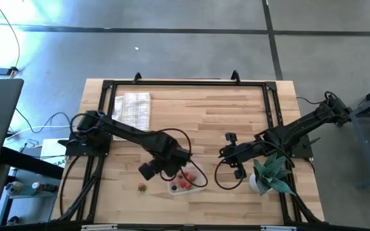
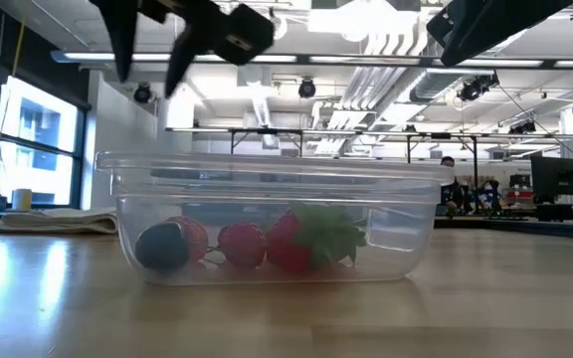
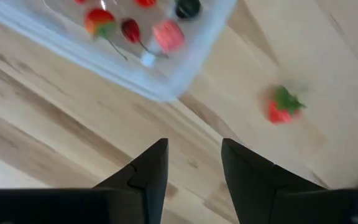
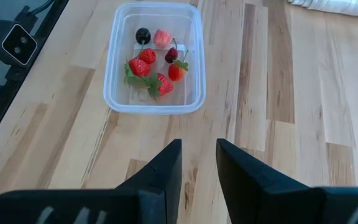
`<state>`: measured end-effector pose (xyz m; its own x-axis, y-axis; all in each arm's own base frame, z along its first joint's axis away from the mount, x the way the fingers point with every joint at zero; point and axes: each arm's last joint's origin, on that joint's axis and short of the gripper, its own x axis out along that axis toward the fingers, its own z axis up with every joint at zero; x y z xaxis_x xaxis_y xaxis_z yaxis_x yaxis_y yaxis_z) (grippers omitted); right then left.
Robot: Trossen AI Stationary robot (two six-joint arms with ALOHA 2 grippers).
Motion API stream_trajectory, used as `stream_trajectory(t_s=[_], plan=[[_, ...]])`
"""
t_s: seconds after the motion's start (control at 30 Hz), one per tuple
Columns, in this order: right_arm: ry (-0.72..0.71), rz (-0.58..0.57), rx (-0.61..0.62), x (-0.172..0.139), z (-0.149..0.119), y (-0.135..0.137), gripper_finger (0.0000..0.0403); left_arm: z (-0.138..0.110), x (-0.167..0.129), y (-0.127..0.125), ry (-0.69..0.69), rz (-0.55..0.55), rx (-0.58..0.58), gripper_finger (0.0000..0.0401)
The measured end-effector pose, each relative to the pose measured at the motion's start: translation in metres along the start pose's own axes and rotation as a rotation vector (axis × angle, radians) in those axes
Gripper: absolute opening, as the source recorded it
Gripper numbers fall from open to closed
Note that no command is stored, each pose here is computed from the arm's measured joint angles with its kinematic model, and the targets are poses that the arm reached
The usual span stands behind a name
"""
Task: Pick and placing Produce into tupperware
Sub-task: Put the red strawberry into the transparent bin
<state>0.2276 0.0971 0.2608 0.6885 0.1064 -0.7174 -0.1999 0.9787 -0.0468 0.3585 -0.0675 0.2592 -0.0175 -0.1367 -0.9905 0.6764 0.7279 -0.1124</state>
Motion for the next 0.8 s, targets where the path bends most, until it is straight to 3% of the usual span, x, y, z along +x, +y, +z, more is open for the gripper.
stream_trajectory(t_s=[0.2,0.33,0.6,0.67,0.8], plan=[[0.0,0.0,0.0,0.0,0.0,0.0,0.009,-0.01,-0.017,-0.017,-0.007,0.01,-0.031,0.0138],[0.0,0.0,0.0,0.0,0.0,0.0,0.009,-0.023,-0.017,-0.032,0.002,0.033,-0.123,0.0138],[0.0,0.0,0.0,0.0,0.0,0.0,0.009,-0.059,-0.004,-0.053,0.005,0.083,-0.583,0.0138],[0.0,0.0,0.0,0.0,0.0,0.0,0.009,-0.064,0.001,-0.06,0.021,0.08,-0.599,0.0138],[0.0,0.0,0.0,0.0,0.0,0.0,0.009,-0.062,0.014,-0.082,0.052,0.067,-0.478,0.0138]])
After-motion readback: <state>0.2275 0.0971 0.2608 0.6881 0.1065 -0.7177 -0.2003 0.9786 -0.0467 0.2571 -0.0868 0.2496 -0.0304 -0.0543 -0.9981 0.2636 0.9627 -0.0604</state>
